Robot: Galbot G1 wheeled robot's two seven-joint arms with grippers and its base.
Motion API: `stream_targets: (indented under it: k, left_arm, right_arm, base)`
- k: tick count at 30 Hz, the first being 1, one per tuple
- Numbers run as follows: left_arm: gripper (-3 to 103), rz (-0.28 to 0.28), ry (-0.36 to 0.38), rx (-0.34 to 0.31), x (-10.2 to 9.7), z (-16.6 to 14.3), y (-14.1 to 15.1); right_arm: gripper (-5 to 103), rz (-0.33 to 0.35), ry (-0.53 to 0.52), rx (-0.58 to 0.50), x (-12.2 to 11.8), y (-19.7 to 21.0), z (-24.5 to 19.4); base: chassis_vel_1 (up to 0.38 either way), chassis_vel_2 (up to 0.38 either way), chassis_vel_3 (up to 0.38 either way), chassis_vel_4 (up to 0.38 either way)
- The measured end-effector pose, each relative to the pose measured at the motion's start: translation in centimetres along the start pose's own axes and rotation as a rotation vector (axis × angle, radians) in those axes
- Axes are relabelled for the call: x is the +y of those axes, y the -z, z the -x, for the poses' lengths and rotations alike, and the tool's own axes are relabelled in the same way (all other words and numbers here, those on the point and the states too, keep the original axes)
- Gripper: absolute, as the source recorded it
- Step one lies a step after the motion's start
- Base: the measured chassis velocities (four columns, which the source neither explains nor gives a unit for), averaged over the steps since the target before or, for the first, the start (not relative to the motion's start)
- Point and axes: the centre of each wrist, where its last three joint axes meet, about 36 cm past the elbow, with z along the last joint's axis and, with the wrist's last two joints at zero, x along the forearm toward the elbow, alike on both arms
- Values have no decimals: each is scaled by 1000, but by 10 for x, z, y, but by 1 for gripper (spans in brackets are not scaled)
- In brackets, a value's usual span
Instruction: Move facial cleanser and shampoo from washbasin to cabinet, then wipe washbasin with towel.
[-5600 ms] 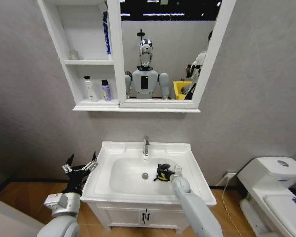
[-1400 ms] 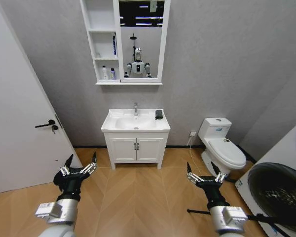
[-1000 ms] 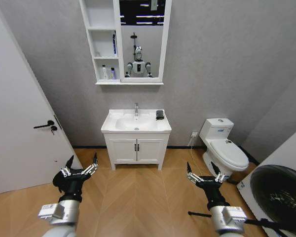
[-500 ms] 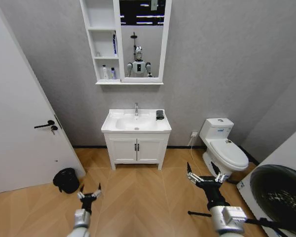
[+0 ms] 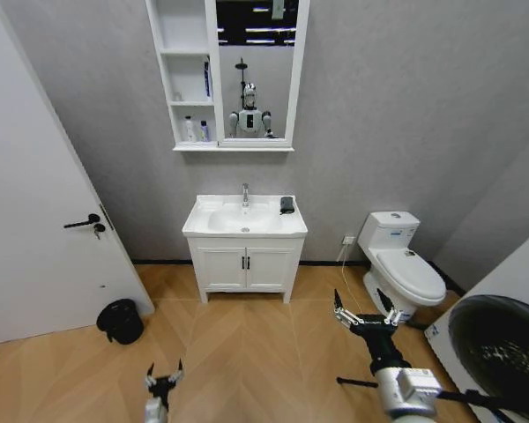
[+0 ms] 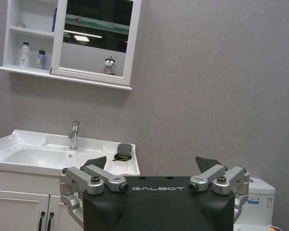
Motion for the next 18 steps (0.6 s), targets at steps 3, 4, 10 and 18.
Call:
stream_targets:
  k: [3,4,10,18]
  left_arm:
    - [100,-27,-17,-46,-2,-7,72]
    - [100,-44,-31,-69,-7,-14,110]
    - [100,-123,-101,-119,-17,-43,195]
    - [100,-203,-149,-210,-12,-56,233]
  right_arm:
    - [100,0,0,0,0,0,0]
    - [100,0,0,0,0,0,0]
    - [100,0,0,0,0,0,0]
    - [100,0,0,0,0,0,0]
  base:
    - [0,0,0,0]
    - [0,0,0,0]
    - [0,0,0,0]
    - [0,0,0,0]
